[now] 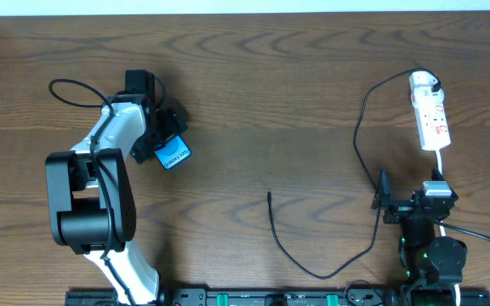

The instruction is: Plug charger to phone and switch on socket

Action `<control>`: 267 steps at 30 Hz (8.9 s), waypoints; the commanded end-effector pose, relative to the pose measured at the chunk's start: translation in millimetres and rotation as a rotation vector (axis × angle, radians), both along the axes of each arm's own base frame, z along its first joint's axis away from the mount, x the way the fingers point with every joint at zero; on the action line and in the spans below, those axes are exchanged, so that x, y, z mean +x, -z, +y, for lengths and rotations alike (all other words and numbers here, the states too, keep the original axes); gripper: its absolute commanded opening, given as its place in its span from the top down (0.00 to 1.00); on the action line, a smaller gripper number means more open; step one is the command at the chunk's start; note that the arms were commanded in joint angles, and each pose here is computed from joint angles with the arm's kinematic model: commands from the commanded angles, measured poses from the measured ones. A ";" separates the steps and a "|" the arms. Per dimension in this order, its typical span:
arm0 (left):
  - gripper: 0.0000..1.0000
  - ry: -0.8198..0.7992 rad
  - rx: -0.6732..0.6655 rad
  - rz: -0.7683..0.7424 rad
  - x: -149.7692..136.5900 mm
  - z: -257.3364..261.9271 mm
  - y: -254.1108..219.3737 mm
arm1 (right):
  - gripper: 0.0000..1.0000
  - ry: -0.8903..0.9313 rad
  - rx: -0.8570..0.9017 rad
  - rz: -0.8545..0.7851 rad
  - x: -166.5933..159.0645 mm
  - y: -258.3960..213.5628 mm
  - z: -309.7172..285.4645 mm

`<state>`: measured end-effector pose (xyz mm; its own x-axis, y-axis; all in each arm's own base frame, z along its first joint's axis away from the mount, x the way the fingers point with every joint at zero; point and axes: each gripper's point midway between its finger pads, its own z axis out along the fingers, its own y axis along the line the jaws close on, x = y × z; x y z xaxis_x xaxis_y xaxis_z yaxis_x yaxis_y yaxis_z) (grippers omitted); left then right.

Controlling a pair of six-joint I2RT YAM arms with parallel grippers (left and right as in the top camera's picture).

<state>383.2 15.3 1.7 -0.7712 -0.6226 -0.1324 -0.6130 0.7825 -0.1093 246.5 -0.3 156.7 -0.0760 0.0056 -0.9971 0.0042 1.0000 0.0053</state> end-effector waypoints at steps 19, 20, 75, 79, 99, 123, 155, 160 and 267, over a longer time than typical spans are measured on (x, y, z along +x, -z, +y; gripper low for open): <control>0.02 0.043 0.096 0.067 -11.9 16.5 13.4 | 0.01 0.000 -0.015 -0.001 -0.3 0.1 0.3; 0.02 0.041 0.110 0.069 -12.2 18.9 13.2 | 0.01 0.000 -0.015 -0.001 -0.3 0.1 0.3; 0.02 -0.021 0.073 0.128 -19.9 14.3 37.6 | 0.01 0.000 -0.015 -0.001 -0.3 0.1 0.3; 0.02 -0.020 0.068 0.147 -24.7 13.4 37.8 | 0.01 0.000 -0.015 -0.001 -0.3 0.1 0.3; 0.02 -0.017 0.042 0.167 -29.7 8.7 38.2 | 0.01 0.000 -0.015 -0.001 -0.3 0.1 0.3; 0.07 -0.017 0.041 0.179 -32.4 8.3 38.4 | 0.01 0.000 -0.015 -0.001 -0.3 0.1 0.3; 0.15 -0.014 0.014 0.200 -37.7 3.8 38.4 | 0.01 0.000 -0.015 -0.001 -0.3 0.1 0.3; 0.17 -0.014 0.014 0.200 -37.7 3.8 38.4 | 0.01 0.000 -0.015 -0.001 -0.3 0.1 0.3; 0.93 0.028 0.005 0.087 -39.4 0.3 -21.4 | 0.01 0.000 -0.015 -0.001 -0.3 0.1 0.3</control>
